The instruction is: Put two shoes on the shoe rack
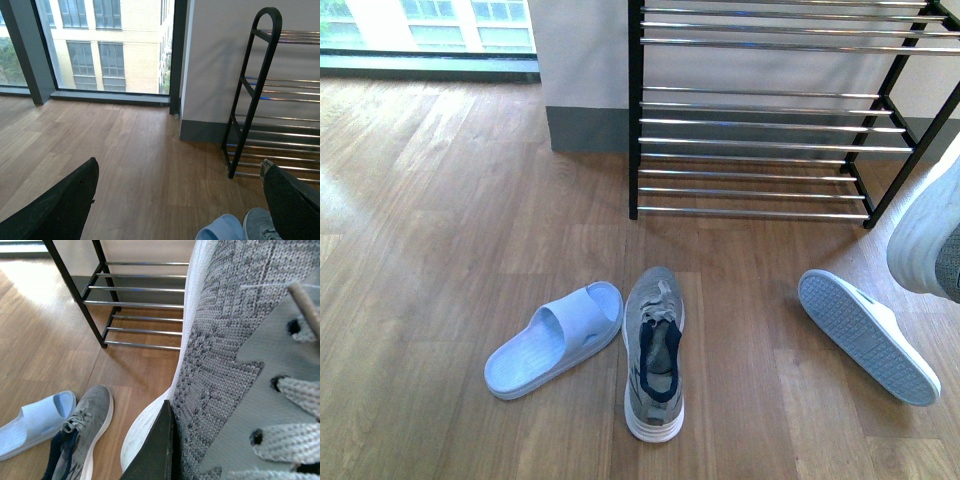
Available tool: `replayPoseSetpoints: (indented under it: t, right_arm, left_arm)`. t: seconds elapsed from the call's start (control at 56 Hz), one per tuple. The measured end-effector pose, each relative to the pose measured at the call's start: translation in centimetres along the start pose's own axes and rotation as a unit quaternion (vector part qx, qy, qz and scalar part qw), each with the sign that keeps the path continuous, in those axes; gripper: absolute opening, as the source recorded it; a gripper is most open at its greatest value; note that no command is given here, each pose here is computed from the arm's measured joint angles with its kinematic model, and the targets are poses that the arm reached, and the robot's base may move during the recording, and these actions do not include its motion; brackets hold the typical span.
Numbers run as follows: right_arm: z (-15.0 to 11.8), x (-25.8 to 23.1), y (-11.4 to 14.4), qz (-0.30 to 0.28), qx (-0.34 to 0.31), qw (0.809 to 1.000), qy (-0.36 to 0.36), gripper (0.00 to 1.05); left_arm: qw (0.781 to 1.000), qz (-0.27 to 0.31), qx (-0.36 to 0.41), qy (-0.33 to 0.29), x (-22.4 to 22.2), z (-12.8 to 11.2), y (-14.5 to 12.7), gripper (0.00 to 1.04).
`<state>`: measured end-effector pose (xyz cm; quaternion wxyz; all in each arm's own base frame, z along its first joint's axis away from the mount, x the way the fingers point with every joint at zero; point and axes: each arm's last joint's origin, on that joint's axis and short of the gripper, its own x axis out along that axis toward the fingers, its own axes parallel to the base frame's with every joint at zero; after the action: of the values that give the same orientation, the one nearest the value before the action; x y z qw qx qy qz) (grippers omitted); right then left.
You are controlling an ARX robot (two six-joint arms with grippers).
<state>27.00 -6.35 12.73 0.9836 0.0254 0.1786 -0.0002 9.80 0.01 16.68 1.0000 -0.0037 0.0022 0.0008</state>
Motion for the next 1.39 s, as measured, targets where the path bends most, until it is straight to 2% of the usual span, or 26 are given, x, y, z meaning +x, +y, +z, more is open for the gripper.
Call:
replayPoseSetpoints:
  t: [1.269,1.305,1.394]
  right_arm:
    - [-0.18,0.02,-0.11,-0.002,0.001,1.000,0.002,0.02]
    - [-0.18,0.02,-0.11,-0.002,0.001,1.000,0.003,0.02]
    - [-0.18,0.02,-0.11,-0.003,0.001,1.000,0.003,0.02]
  left_arm:
    - [1.000,0.000,0.000,0.001,0.00,0.00,-0.01,0.95]
    - [0.997,0.051,-0.025,0.044,0.05,-0.14,-0.03,0.95]
    - [0.983,0.128,-0.061,0.119,0.95,-0.24,-0.16,0.95]
